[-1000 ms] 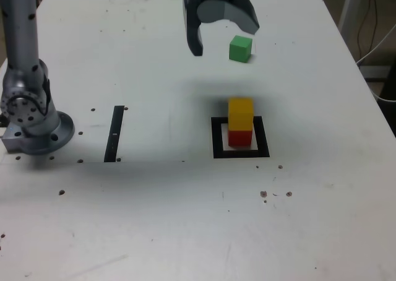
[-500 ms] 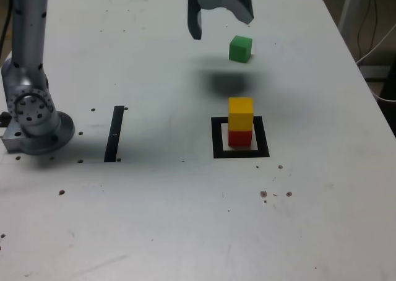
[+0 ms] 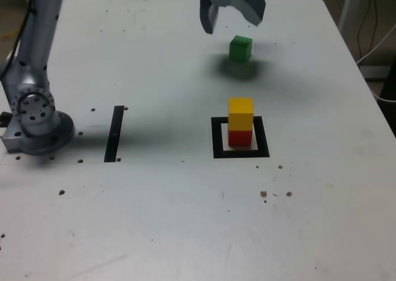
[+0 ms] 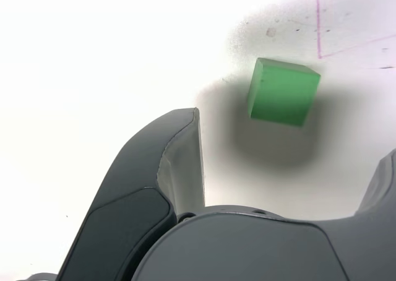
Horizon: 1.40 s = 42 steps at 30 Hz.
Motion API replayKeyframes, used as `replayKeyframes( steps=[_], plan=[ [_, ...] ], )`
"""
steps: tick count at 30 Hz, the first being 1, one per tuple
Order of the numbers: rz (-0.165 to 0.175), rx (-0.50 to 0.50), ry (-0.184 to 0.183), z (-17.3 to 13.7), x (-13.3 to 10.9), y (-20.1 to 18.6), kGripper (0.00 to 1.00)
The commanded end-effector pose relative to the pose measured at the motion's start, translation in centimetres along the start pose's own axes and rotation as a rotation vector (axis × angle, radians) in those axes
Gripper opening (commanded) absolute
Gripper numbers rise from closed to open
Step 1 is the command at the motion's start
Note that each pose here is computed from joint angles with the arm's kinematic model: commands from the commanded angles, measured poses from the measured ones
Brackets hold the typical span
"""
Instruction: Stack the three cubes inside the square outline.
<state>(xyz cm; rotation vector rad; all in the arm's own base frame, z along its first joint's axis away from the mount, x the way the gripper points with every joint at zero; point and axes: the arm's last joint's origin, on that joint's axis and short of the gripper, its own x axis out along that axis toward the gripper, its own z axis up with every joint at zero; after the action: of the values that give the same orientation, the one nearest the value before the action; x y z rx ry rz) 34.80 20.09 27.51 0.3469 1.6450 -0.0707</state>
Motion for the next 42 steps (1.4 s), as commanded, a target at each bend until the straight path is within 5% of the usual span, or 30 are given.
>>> replayKeyframes(
  steps=[1,15,28,42],
  plan=[
    [-0.012,0.013,0.010,0.8,0.9,0.7,0.99],
    [-0.067,0.040,0.048,2.9,4.7,1.7,0.84],
    [-0.072,0.047,0.040,3.5,6.2,1.8,0.62],
    [-0.070,0.045,0.025,3.5,6.1,1.7,0.21]
  ],
)
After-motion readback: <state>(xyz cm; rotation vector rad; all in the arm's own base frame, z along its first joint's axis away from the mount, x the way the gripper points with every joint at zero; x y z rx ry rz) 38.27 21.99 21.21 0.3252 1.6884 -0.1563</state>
